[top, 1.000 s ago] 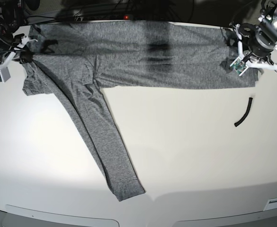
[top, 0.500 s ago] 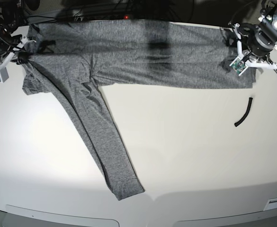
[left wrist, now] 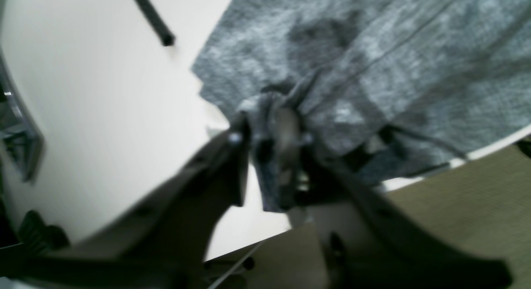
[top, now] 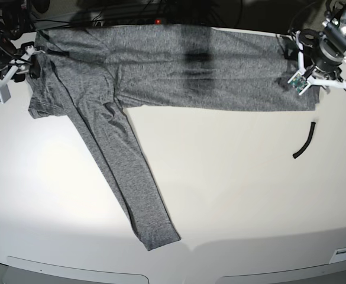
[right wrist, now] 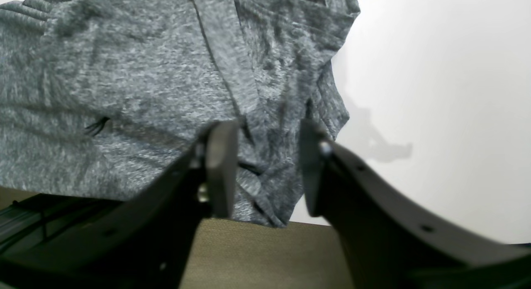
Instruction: Fold the T-shirt properly
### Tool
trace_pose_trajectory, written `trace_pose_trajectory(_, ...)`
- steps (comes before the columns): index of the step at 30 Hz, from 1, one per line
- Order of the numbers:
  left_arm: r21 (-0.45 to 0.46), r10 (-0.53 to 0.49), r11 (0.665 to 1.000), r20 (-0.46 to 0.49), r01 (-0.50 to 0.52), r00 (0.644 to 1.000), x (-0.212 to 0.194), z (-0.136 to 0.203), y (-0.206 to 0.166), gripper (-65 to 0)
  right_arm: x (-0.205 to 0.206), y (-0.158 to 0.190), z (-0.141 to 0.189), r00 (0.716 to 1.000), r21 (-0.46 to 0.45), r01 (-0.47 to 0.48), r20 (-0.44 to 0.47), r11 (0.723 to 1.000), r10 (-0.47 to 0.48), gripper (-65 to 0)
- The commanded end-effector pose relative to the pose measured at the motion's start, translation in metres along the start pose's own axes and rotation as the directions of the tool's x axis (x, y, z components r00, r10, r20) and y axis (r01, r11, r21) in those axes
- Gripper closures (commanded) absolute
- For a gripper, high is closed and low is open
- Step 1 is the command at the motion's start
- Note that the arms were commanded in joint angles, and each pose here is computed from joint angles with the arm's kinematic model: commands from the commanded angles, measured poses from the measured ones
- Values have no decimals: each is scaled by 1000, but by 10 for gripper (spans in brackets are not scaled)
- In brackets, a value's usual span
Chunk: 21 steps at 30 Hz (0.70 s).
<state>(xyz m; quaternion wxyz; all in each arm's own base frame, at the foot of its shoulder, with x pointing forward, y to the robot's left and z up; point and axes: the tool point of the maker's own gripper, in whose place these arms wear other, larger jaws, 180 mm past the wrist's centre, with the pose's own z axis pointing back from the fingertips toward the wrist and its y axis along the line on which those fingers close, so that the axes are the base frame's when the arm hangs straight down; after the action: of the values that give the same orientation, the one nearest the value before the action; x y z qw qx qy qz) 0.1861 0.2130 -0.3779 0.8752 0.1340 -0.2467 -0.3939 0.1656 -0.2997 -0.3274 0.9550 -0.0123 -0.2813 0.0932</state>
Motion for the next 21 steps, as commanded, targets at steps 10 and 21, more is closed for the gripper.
trace_pose_trajectory(10, 42, -24, 999, 8, 24, 1000, 3, 3, 12, -172, 14, -5, 6, 998, -21, -29, 51, 999, 30, -296)
trace_pose_trajectory(21, 142, -68, 989, 266, 31, 962, 54, 10, 32, -205, 104, 32, 23, 883, 217, 28, 453, 976, -126, -296)
